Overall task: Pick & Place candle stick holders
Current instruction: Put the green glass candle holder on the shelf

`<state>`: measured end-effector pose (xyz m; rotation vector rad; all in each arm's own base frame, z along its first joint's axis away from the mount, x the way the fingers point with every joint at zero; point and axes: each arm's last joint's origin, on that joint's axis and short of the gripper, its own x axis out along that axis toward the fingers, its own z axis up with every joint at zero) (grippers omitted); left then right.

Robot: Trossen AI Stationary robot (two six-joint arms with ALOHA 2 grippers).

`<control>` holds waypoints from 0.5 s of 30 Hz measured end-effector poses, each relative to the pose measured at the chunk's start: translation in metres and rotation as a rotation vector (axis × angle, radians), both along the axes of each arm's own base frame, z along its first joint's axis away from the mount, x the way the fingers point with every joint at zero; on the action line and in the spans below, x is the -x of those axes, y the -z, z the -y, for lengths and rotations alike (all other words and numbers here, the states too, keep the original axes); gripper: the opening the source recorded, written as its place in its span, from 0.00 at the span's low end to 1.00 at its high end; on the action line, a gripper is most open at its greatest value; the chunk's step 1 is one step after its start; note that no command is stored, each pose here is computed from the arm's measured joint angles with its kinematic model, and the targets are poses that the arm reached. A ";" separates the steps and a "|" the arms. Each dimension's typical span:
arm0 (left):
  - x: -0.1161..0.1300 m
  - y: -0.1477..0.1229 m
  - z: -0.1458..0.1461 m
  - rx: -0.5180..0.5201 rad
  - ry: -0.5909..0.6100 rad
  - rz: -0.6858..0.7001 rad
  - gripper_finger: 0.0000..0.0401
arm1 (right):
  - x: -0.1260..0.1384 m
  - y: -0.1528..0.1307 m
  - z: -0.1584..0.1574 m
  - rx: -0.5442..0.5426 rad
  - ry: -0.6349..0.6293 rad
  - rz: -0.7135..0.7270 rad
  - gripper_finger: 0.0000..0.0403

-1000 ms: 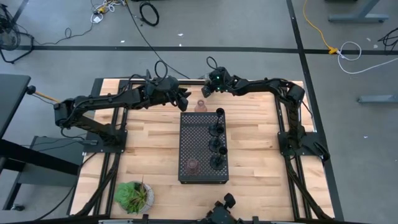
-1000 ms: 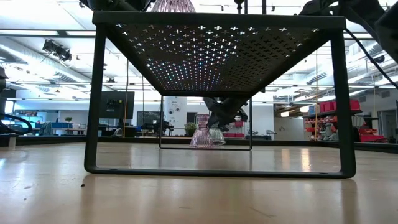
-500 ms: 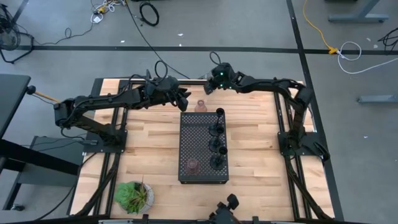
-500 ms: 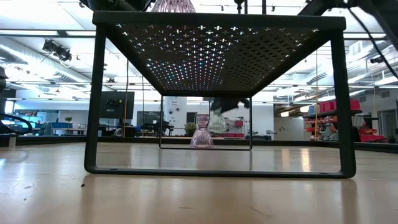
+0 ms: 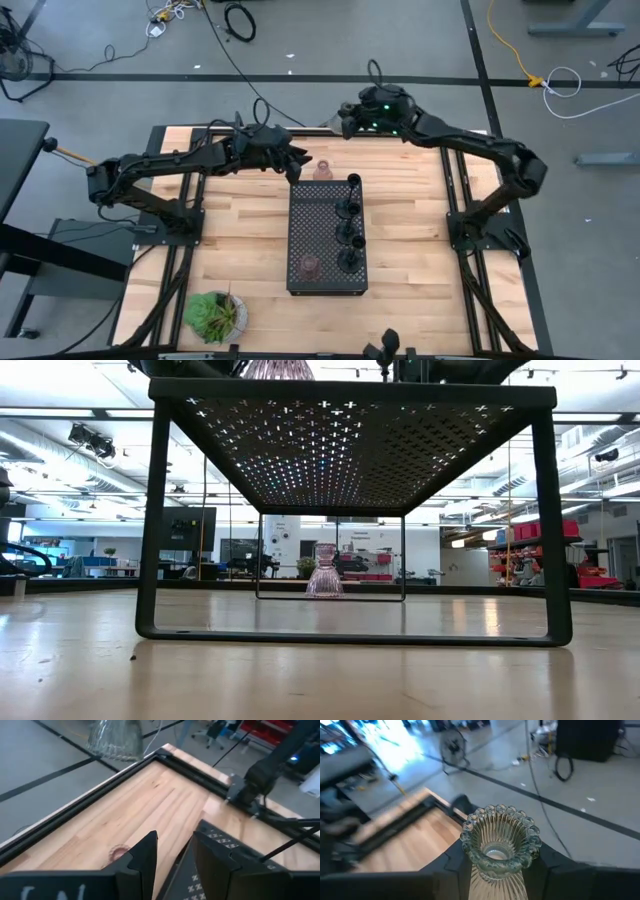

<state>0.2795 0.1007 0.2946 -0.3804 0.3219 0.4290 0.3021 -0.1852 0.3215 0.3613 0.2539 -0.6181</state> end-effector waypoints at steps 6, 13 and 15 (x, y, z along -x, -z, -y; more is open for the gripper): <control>-0.006 -0.010 0.005 -0.077 0.073 0.094 0.32 | 0.010 -0.031 -0.030 0.047 -0.069 0.081 0.30; -0.011 -0.021 0.013 -0.138 0.109 0.190 0.40 | 0.007 -0.043 -0.055 0.051 -0.127 0.126 0.30; -0.011 -0.021 0.014 -0.145 0.097 0.184 0.45 | 0.005 -0.043 -0.061 0.034 -0.144 0.132 0.30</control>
